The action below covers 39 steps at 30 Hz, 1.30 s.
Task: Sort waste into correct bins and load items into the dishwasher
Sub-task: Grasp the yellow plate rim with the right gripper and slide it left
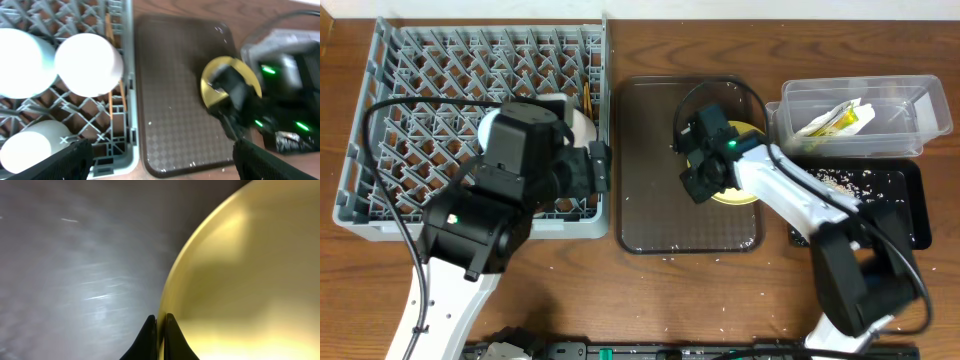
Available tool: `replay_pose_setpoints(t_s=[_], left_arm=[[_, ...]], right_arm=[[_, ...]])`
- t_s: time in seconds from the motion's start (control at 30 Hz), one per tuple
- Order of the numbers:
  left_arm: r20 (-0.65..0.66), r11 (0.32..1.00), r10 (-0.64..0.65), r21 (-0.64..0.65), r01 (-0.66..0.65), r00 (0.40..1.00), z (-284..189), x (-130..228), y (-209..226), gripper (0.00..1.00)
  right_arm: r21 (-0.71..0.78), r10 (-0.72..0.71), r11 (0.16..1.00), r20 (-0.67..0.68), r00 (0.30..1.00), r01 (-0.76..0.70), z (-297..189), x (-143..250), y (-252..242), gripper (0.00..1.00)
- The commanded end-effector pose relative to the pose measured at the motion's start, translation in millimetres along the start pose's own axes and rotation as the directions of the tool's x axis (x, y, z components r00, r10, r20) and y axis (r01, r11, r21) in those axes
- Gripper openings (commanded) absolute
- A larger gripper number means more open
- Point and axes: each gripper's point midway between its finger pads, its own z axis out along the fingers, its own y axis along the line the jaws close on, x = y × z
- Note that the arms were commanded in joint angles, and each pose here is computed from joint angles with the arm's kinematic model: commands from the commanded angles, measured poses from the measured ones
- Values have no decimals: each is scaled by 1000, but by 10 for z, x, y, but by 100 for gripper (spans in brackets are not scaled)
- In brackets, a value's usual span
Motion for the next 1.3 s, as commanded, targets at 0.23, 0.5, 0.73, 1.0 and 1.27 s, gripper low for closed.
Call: replay_pose_setpoints(t_s=[0.23,0.5,0.73,1.0,1.27], left_arm=[[22,998,-51,-29,52,998,-33,-71,130,92],[15,998,-52,-31,53,999,-30,-56,134,92],[4,998,-53,-36,53,999,-28,-27,145,92],[-13,998,-55,-44,54,998,-28,15,161,92],[-35,997,-56,-54,54,998,-17,64,182,92]], right_arm=[[-159,-156,969,208,966,190,-697,-239,492,20],[233,641,726,112,759,-647,-656,349,-447,35],[295,779,587,47,625,-754,-278,719,-461,52],[323,906,354,112,407,-878,-24,836,-555,66],[285,896,359,161,414,-889,65,686,-605,6]])
